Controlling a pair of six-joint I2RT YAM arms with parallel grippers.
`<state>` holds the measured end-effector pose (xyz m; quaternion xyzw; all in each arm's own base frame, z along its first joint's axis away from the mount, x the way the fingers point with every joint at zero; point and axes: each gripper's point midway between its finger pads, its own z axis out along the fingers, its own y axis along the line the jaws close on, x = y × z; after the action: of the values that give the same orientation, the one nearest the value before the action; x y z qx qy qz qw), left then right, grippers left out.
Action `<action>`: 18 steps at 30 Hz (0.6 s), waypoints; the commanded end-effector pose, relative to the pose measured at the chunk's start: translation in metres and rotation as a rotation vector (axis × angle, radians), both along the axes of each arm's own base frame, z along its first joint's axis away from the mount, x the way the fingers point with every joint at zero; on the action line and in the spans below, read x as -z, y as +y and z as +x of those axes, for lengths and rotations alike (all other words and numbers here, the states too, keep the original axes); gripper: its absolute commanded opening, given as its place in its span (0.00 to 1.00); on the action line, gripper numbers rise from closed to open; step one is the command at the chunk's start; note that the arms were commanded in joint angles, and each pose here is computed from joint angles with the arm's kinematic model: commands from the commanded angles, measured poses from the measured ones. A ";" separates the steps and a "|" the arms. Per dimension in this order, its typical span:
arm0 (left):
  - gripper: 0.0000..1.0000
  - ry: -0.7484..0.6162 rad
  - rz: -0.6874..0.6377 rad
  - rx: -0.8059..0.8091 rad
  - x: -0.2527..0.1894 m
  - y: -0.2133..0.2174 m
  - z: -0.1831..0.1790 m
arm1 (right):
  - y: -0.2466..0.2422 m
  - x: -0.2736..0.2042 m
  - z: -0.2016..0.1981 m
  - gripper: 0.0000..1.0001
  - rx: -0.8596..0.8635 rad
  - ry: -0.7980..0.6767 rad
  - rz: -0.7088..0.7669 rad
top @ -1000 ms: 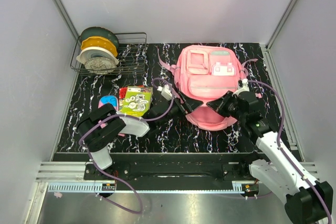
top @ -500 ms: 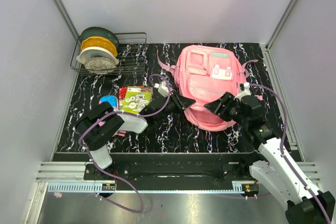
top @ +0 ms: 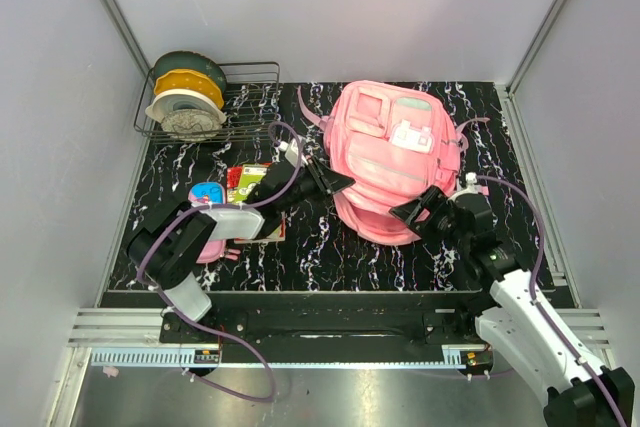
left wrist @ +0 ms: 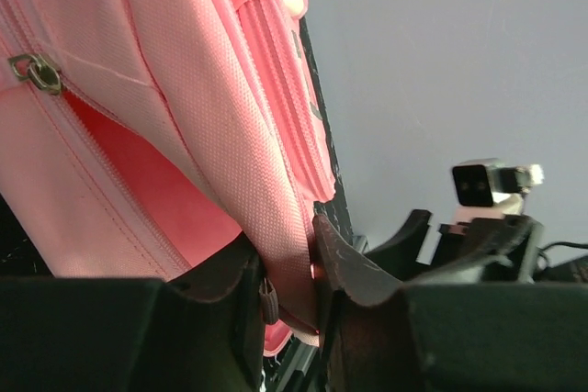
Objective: Pack the student bag
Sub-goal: Pick up the book from the center of the board.
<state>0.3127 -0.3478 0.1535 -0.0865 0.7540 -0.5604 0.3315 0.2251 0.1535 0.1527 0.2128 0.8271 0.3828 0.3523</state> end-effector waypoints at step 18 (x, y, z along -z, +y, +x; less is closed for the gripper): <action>0.14 -0.230 -0.266 0.200 -0.094 -0.008 -0.023 | -0.029 0.003 0.054 0.78 0.335 -0.113 0.106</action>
<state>0.3029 -0.3512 0.1851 -0.0529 0.7137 -0.6276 0.3066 0.2553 0.1334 0.1276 0.3211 0.7872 0.3581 0.3860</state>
